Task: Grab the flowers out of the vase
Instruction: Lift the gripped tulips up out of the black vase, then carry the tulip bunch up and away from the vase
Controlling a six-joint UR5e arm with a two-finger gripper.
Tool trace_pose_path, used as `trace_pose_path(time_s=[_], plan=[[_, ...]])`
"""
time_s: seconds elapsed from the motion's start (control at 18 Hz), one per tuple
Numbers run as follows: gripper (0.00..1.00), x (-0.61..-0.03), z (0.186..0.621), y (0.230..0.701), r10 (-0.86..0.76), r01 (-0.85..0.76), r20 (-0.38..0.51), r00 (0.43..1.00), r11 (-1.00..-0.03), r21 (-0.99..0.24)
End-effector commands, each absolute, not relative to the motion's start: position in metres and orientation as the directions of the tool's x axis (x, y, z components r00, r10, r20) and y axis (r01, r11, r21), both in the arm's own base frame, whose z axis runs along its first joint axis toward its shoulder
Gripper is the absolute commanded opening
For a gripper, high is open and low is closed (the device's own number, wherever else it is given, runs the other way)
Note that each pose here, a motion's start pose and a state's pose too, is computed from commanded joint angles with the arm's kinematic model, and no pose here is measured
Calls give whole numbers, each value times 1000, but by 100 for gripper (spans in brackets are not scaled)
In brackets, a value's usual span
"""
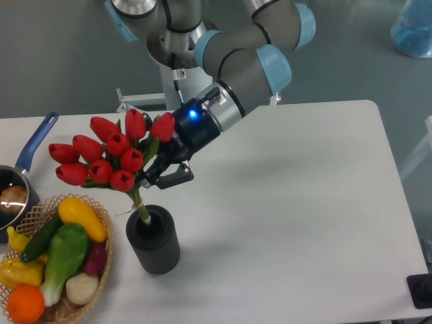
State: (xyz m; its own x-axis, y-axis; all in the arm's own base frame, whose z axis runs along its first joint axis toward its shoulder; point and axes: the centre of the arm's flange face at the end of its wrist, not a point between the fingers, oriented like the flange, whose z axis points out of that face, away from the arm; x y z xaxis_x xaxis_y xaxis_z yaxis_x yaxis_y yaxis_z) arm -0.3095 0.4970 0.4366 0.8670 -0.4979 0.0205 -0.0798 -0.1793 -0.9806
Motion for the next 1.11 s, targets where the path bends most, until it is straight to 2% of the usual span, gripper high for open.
trace_pose_path(time_s=[1.11], plan=[[45,-319,487,479,-472,-36,33,881,-136,-990]])
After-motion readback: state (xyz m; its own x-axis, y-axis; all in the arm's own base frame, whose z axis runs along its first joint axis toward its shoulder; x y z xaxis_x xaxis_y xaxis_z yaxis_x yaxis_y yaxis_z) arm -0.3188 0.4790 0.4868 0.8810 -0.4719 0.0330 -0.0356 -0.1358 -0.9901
